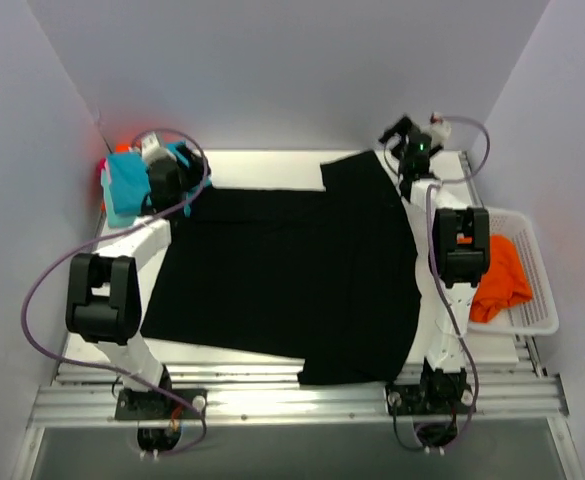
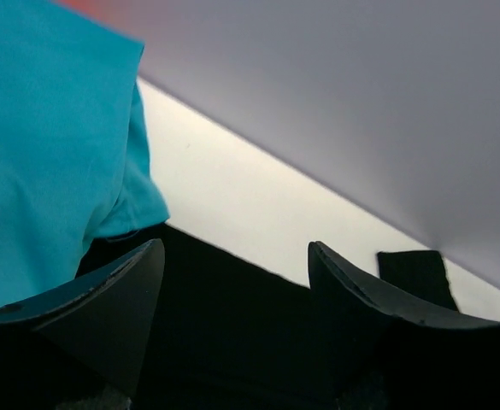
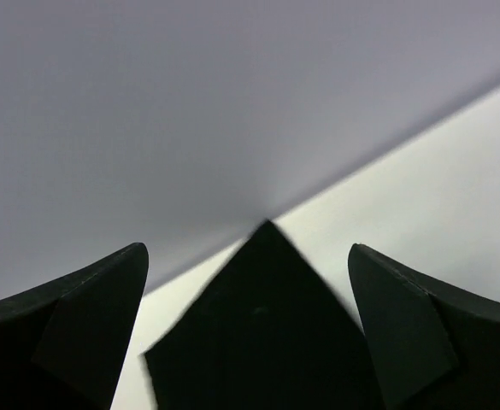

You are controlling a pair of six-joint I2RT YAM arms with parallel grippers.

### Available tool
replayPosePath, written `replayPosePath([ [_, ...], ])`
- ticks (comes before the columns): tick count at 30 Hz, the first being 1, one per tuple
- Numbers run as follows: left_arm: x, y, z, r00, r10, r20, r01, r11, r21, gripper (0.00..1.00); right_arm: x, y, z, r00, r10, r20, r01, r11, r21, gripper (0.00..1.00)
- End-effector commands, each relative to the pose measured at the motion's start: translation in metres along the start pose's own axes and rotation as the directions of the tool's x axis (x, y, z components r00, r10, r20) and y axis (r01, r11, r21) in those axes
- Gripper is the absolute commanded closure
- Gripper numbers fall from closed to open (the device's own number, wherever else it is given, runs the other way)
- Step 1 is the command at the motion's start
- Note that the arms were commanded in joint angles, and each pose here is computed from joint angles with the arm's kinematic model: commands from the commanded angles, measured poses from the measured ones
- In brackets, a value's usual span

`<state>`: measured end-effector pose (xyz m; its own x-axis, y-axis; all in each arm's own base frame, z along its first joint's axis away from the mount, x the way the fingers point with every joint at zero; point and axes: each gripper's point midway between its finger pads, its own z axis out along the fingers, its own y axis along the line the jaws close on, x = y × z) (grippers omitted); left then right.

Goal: Fold and stack the t-shirts
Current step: Flatten the tshirt out

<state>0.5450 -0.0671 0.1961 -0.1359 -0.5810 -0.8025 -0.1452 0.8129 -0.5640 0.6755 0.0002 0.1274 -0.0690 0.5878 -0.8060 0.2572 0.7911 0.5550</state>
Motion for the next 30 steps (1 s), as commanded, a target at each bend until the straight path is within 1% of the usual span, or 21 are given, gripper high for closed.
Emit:
replayPosePath([
  [1,-0.102,-0.058,-0.047,0.977,-0.01,0.215,-0.018,0.992,0.128,0.23,-0.158,0.135,-0.104,0.923,-0.034,0.384,0.101,0.983,-0.156,0.0],
  [2,-0.105,-0.061,-0.056,0.976,-0.017,0.218,-0.014,0.991,0.136,0.23,-0.143,0.122,-0.113,0.932,-0.089,0.351,0.122,0.99,-0.073,0.0],
  [3,-0.117,-0.07,-0.073,0.971,-0.031,0.238,-0.008,0.987,0.16,0.22,-0.134,0.137,-0.131,0.935,-0.121,0.333,0.151,0.986,-0.067,0.0],
  [4,-0.107,-0.065,-0.08,0.977,-0.027,0.211,-0.004,0.989,0.147,0.22,-0.149,0.147,-0.157,0.924,-0.155,0.349,0.184,0.982,-0.051,0.0],
  [5,-0.112,-0.074,-0.098,0.975,-0.033,0.222,-0.005,0.985,0.17,0.22,-0.129,0.126,-0.166,0.931,-0.219,0.292,0.216,0.975,0.045,0.0],
  [6,-0.108,-0.073,-0.105,0.975,-0.033,0.219,-0.004,0.986,0.164,0.23,-0.116,0.132,-0.181,0.934,-0.238,0.265,0.232,0.971,0.055,0.0],
  [7,-0.09,-0.064,-0.109,0.981,-0.02,0.191,-0.008,0.99,0.144,0.22,-0.116,0.125,-0.201,0.945,-0.232,0.231,0.22,0.972,0.077,0.0],
  [8,-0.092,-0.066,-0.122,0.979,-0.026,0.201,-0.006,0.988,0.156,0.22,-0.107,0.118,-0.209,0.955,-0.223,0.196,0.211,0.974,0.083,0.01],
  [9,-0.081,-0.067,-0.127,0.983,-0.026,0.184,-0.004,0.987,0.161,0.21,-0.082,0.099,-0.214,0.965,-0.228,0.129,0.217,0.972,0.094,0.07],
  [10,-0.073,-0.064,-0.13,0.985,-0.028,0.169,0.001,0.988,0.156,0.21,-0.08,0.093,-0.225,0.978,-0.173,0.115,0.164,0.983,0.087,0.12],
  [11,-0.059,-0.053,-0.134,0.989,-0.024,0.144,0.004,0.99,0.139,0.21,-0.063,0.078,-0.23,0.982,-0.181,0.055,0.174,0.979,0.109,0.19],
  [12,-0.051,-0.049,-0.136,0.992,-0.026,0.127,0.01,0.992,0.13,0.21,-0.037,0.06,-0.233,0.982,-0.188,-0.014,0.188,0.976,0.113,0.37],
  [13,-0.035,-0.039,-0.137,0.995,-0.028,0.092,0.018,0.994,0.108,0.22,-0.028,0.053,-0.236,0.983,-0.177,-0.04,0.18,0.977,0.112,0.5],
  [14,-0.03,-0.036,-0.14,0.996,-0.03,0.083,0.021,0.994,0.107,0.22,-0.017,0.045,-0.237,0.981,-0.177,-0.074,0.185,0.976,0.119,0.7],
  [15,-0.023,-0.036,-0.142,0.997,-0.035,0.069,0.027,0.994,0.11,0.22,-0.002,0.035,-0.235,0.977,-0.178,-0.118,0.194,0.971,0.143,1.0],
  [20,0.007,-0.023,-0.144,1.0,-0.016,0.017,0.014,0.996,0.088,0.26,0.056,0.001,-0.231,0.938,-0.17,-0.302,0.241,0.946,0.215,1.0],
  [24,0.022,-0.019,-0.136,1.0,0.003,-0.024,-0.001,0.997,0.076,0.34,0.095,-0.029,-0.226,0.906,-0.15,-0.396,0.281,0.913,0.296,1.0],
  [25,0.027,-0.019,-0.133,0.999,0.004,-0.037,-0.001,0.997,0.075,0.38,0.113,-0.045,-0.226,0.884,-0.15,-0.443,0.316,0.889,0.33,1.0],
  [27,0.041,-0.018,-0.12,0.997,0.011,-0.082,-0.005,0.998,0.064,0.41,0.125,-0.047,-0.218,0.873,-0.145,-0.465,0.326,0.883,0.337,1.0],
  [28,0.048,-0.018,-0.114,0.995,0.006,-0.104,0.0,0.998,0.056,0.45,0.143,-0.063,-0.221,0.842,-0.145,-0.519,0.371,0.855,0.363,1.0],
  [30,0.081,-0.007,-0.097,0.98,0.02,-0.198,-0.017,1.0,0.017,0.51,0.154,-0.073,-0.215,0.834,-0.139,-0.534,0.387,0.837,0.386,1.0],
])
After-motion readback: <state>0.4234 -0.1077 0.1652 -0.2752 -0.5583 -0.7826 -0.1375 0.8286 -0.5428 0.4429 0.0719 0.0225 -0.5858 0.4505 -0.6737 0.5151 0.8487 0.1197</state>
